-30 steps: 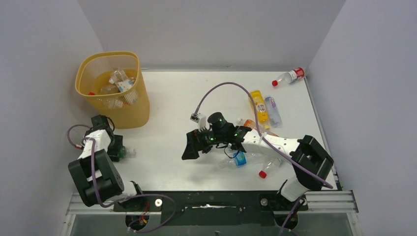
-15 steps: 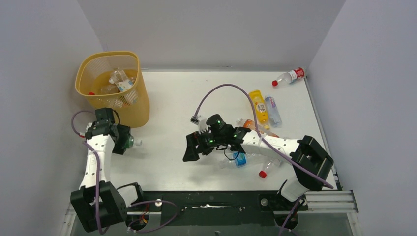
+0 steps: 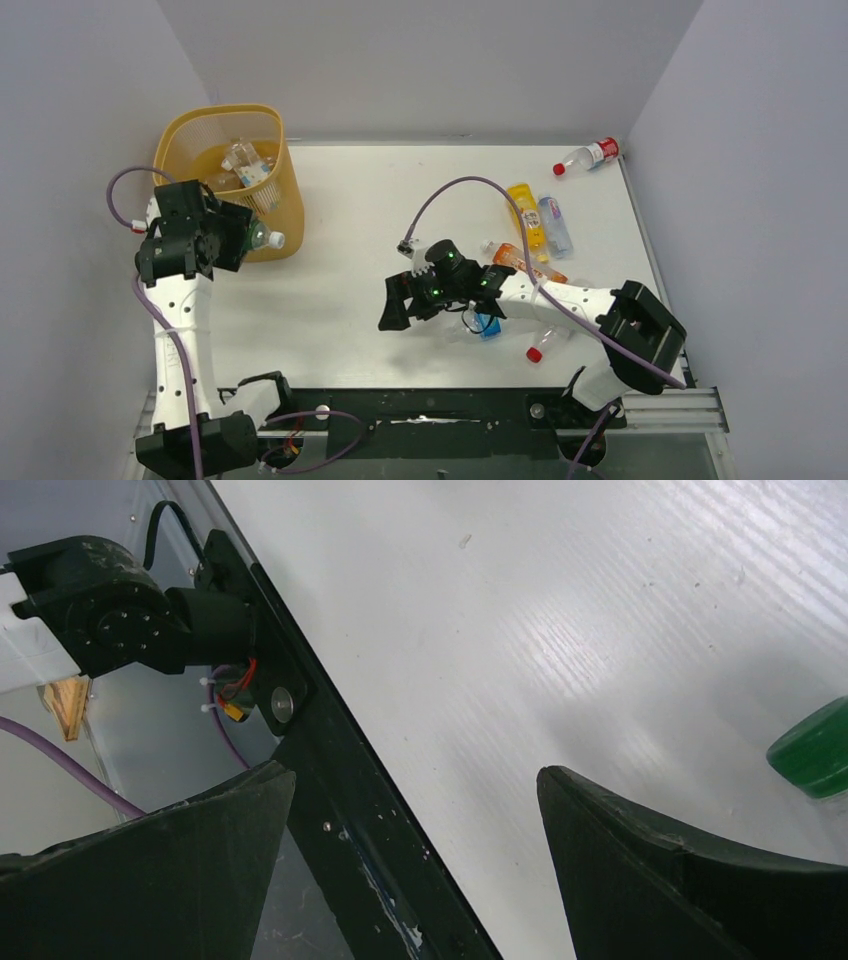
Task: Put the plastic bottles in the bin
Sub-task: Pick up the plastic bottle from the corner of the board, then place the plastic bottle in the trash bin, then pick up the plastic bottle from the corner of the board.
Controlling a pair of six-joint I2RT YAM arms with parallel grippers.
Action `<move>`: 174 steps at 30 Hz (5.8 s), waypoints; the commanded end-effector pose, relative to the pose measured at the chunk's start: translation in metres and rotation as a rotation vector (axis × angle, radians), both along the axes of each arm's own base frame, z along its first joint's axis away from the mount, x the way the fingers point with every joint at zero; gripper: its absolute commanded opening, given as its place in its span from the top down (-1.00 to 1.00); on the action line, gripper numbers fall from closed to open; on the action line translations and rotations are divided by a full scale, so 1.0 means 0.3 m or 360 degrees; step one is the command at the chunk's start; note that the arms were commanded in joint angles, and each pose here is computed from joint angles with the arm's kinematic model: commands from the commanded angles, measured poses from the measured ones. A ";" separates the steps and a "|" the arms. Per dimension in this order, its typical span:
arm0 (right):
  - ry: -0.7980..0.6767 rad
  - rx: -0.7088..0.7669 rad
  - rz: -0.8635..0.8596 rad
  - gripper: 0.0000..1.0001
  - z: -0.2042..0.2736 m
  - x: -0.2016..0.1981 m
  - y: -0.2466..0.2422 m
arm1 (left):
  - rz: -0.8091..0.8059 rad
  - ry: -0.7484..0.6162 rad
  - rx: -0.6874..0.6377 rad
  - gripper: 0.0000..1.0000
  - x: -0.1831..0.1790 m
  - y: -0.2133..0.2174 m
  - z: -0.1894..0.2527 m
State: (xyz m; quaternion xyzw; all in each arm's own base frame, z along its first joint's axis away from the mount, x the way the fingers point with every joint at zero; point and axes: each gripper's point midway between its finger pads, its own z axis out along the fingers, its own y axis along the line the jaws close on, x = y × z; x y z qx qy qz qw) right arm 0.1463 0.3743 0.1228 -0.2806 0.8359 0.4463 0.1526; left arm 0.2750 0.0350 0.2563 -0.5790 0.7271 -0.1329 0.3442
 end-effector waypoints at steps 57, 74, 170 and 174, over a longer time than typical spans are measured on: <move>-0.0155 0.0021 -0.0146 -0.96 0.095 0.064 0.047 | -0.0557 -0.0525 0.1242 -0.95 0.451 0.189 0.489; -0.0306 -0.0115 -0.0741 -0.95 0.209 0.388 -0.231 | -0.1316 -0.0883 0.1146 -0.95 0.380 -0.465 0.649; -0.0213 -0.0515 -0.2820 -0.96 0.016 1.659 -1.642 | -0.2515 -0.0786 0.0605 -0.93 0.063 -1.048 -0.167; -0.0209 -0.0495 -0.2809 -0.96 -0.005 1.681 -1.639 | -0.2513 -0.0773 0.0588 -0.91 0.072 -1.044 -0.181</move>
